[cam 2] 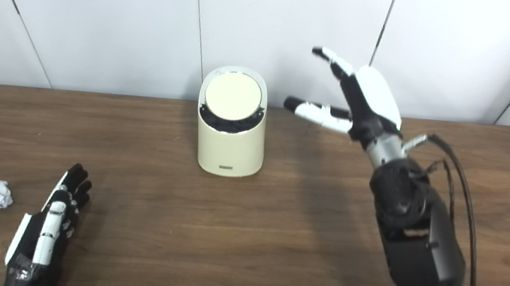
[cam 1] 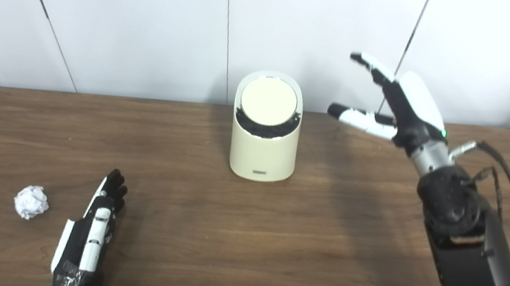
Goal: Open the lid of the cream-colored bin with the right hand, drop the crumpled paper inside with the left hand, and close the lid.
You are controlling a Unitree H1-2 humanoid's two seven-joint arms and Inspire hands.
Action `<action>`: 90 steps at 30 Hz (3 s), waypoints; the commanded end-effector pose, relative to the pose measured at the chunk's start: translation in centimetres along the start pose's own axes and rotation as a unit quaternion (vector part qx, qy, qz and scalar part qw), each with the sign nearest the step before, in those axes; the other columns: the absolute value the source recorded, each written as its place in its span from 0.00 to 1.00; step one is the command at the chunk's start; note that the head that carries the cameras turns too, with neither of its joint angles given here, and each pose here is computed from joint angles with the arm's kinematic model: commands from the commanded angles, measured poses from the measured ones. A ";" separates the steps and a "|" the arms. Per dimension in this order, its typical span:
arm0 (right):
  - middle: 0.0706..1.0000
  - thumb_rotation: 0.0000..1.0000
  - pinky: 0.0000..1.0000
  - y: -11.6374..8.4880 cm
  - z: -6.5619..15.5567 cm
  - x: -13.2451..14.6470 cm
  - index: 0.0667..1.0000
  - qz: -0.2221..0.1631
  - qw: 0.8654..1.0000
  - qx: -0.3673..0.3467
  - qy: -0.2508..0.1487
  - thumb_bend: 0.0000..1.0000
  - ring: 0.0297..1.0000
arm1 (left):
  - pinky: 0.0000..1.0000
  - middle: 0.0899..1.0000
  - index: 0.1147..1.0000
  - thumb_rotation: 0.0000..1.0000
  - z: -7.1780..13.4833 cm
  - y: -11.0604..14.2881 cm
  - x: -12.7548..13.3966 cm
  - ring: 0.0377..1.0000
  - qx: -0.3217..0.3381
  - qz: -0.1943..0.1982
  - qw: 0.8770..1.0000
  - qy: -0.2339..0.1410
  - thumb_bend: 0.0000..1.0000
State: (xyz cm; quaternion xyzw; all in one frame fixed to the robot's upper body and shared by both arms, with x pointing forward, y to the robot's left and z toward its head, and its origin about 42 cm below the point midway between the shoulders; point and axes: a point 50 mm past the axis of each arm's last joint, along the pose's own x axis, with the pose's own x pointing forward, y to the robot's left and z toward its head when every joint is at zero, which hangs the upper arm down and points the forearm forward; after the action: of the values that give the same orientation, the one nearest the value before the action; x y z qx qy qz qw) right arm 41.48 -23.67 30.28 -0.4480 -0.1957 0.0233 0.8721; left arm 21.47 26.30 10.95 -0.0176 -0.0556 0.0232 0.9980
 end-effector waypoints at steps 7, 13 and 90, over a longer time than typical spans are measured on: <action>0.91 0.75 0.78 -1.6 2.1 3.4 0.88 0.015 0.999 -0.033 -0.037 0.72 0.90 | 1.00 1.00 1.00 0.90 -1.4 -1.0 -1.0 1.00 -0.009 -0.003 1.000 0.013 0.28; 0.93 0.70 0.82 -1.3 3.6 5.7 0.90 0.051 0.995 -0.077 -0.038 0.71 0.92 | 1.00 0.98 1.00 0.88 -1.5 -1.4 -1.0 0.99 -0.014 -0.001 1.000 0.015 0.28; 0.94 0.44 0.96 -1.2 13.4 14.4 0.90 0.216 0.924 -0.310 -0.061 0.91 0.98 | 0.98 0.97 0.98 0.82 -2.5 -1.9 -1.2 0.96 -0.012 0.005 1.000 0.017 0.27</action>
State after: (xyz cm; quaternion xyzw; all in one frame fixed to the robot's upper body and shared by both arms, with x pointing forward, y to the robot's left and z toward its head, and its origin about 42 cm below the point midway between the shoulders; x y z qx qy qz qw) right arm 49.84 -11.63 38.86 -0.7180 -0.1005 0.2111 0.6556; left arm 21.82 25.36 10.97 -0.0104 -0.0732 0.0216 0.9970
